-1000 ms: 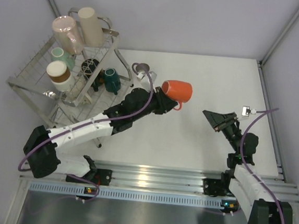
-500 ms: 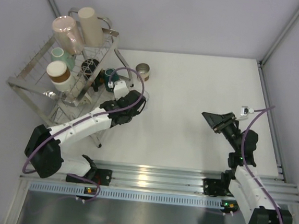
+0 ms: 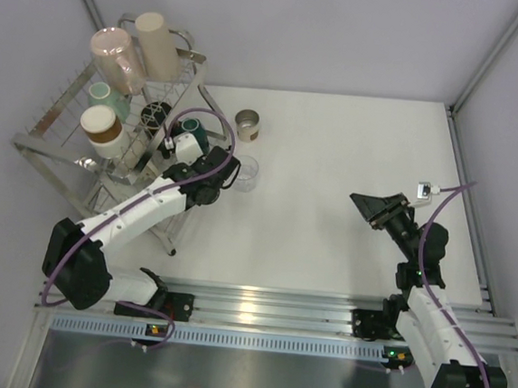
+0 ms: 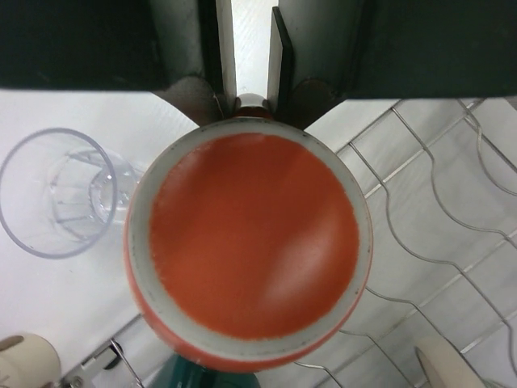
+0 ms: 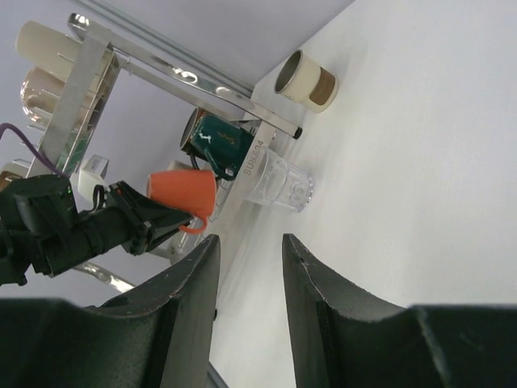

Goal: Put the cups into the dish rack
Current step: Place the cup upside down on the dish rack

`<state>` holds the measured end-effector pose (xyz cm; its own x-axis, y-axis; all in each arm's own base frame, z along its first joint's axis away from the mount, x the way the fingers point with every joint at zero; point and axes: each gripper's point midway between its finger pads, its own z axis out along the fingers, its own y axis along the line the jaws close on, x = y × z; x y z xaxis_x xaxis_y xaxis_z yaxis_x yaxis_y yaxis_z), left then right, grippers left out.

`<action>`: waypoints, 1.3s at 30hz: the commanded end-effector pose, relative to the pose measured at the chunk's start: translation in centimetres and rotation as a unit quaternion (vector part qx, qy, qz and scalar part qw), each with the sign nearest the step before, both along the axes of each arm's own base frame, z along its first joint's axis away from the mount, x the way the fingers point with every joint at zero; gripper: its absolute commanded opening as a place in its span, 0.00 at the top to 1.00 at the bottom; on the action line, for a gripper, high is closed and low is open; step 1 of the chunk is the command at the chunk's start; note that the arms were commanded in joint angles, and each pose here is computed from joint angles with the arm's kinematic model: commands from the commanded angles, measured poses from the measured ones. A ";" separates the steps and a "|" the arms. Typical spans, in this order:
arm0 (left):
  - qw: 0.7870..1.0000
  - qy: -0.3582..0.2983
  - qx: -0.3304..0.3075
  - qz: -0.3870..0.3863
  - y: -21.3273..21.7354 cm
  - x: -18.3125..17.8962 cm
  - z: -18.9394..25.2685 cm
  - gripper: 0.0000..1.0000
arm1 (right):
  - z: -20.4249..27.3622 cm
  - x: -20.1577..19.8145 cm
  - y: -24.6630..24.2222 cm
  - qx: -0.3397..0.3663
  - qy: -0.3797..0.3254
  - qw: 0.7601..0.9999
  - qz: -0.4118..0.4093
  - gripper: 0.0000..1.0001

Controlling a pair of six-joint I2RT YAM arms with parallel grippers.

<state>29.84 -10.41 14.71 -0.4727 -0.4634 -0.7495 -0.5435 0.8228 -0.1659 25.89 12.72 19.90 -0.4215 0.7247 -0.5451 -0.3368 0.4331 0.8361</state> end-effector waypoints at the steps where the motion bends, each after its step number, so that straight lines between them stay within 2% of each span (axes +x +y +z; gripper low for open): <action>1: 0.998 -0.051 0.005 0.047 1.8 1.5 3.0 1.00 | 2.5 0.5 -0.2 -0.014 -0.042 0.999 -0.008 0.63; 14: 0.994 -0.042 0.027 0.094 3.8 2.3 1.6 1.00 | 1.7 0.6 -0.3 -0.031 -0.040 0.999 -0.011 0.63; 27: 0.996 -0.010 0.045 0.079 3.5 2.5 -0.1 1.00 | 1.9 0.8 -0.7 -0.043 -0.045 0.998 -0.022 0.63; 39: 0.994 -0.018 0.061 0.084 4.3 2.8 0.7 1.00 | 1.9 0.8 -0.8 -0.051 -0.046 0.997 -0.024 0.63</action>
<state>30.95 -6.91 12.51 -0.4695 -0.4327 -0.7697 -0.6460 0.7625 -0.0347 26.25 12.19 18.83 -0.4002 0.6900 -0.6032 -0.3225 0.5100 0.7974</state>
